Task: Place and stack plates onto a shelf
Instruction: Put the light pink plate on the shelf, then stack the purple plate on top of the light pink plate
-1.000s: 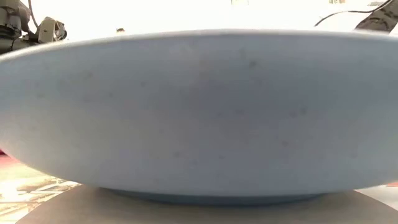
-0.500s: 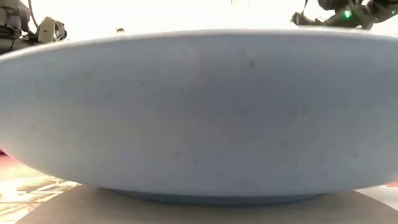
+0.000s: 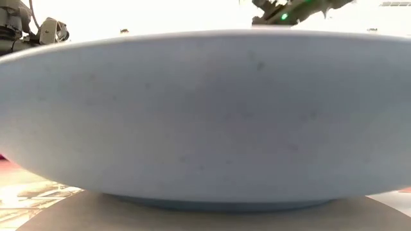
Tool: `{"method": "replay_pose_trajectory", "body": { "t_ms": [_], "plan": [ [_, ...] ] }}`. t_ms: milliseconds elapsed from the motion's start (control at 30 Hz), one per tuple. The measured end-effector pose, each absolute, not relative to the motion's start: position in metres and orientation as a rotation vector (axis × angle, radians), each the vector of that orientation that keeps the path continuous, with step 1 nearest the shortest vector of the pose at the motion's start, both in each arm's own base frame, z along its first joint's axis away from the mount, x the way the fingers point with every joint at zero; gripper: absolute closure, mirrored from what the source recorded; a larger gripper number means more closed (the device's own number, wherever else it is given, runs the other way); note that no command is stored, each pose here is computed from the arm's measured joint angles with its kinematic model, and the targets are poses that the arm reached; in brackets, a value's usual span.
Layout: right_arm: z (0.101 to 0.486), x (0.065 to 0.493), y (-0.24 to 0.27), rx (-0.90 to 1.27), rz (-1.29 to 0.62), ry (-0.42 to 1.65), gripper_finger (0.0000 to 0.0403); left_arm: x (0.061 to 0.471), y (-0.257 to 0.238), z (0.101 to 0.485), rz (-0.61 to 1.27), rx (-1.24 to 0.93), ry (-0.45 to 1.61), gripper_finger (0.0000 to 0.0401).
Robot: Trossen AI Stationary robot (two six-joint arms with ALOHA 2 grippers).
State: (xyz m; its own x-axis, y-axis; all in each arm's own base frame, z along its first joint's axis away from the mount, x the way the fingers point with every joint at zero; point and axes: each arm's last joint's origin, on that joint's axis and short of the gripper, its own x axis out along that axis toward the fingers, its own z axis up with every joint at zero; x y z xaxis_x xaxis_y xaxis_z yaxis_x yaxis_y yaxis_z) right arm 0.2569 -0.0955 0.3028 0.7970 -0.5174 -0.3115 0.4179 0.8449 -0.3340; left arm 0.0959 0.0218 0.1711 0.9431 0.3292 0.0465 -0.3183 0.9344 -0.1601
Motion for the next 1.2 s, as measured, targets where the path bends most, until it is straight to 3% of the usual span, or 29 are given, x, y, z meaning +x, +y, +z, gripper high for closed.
{"method": "replay_pose_trajectory", "body": {
  "t_ms": [467,1033,1200],
  "plan": [
    [0.248,0.282,-0.104,-0.229,-0.462,0.683,0.0402,0.096,0.022,0.171,0.331,-0.152,-0.073,0.0386],
    [0.249,0.287,-0.094,-0.227,-0.371,0.648,0.0342,0.096,0.022,0.171,0.331,-0.152,-0.073,0.0386],
    [0.262,0.289,-0.084,-0.241,-0.339,0.546,0.0327,0.096,0.022,0.171,0.331,-0.152,-0.073,0.0386]
  ]
}}
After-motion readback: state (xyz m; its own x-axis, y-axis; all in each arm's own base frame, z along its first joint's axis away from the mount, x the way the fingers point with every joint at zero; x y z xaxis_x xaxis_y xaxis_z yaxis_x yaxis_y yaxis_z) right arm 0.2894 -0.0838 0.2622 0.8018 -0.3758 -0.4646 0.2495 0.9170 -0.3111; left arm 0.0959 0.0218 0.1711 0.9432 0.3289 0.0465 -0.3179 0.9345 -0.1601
